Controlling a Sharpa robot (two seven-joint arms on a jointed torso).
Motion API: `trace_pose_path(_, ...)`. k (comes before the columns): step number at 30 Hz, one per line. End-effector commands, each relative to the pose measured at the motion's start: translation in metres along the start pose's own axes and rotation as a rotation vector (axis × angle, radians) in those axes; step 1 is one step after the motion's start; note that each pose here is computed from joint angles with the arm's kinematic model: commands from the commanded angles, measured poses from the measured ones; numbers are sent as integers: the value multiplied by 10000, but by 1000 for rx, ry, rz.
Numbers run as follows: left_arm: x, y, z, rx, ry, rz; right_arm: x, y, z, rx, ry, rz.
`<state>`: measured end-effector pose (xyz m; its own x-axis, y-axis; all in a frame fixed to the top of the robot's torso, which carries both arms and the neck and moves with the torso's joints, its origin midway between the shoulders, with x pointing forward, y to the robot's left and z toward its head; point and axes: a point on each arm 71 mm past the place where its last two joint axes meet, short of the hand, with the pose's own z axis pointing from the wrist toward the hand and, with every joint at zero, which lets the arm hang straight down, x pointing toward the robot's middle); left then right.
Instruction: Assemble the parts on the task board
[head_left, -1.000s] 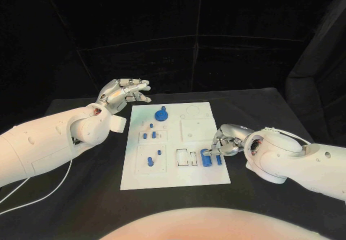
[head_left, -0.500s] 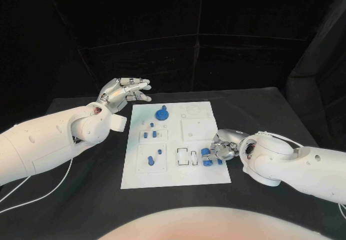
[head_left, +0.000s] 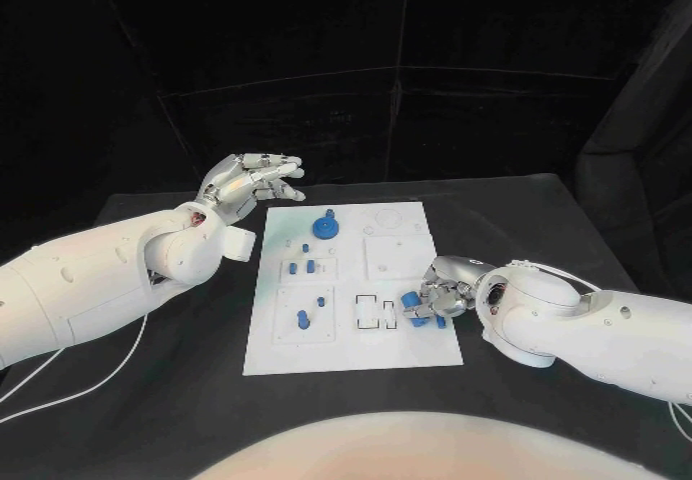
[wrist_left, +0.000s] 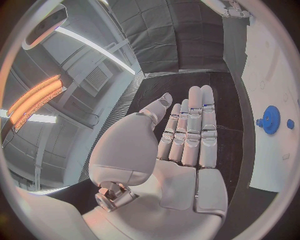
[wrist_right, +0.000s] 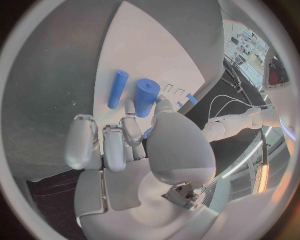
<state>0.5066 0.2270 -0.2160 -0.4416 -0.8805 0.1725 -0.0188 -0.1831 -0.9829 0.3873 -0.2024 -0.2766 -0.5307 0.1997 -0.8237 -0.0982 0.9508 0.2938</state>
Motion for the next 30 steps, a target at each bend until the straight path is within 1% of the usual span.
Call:
trace_pose_path(1, 7, -16, 3, 10, 9, -6, 42, -61, 14, 33, 27, -17)
trace_pose_path(6, 8, -14, 4, 9, 10, -7, 40, -45, -11, 27, 22, 15)
trace_pose_path(10, 9, -13, 5, 9, 12, -8, 13, -14, -55, 6, -13, 55)
trace_pose_path(16, 15, -13, 12, 15, 8, -6, -70, 77, -149, -55, -127, 123)
trace_pose_path(20, 26, -11, 17, 15, 10, -7, -120, 112, -201, -82, -192, 158)
trace_pose_path(22, 28, -9, 20, 14, 10, -7, -133, 130, -216, -93, -211, 168)
trace_pose_path(24, 30, -8, 23, 14, 10, -7, -136, 152, -223, -101, -219, 173)
trace_pose_path(26, 31, -7, 25, 14, 11, -7, -129, 176, -223, -106, -213, 170)
trace_pose_path(30, 32, -5, 26, 14, 11, -7, -93, 228, -202, -109, -175, 154)
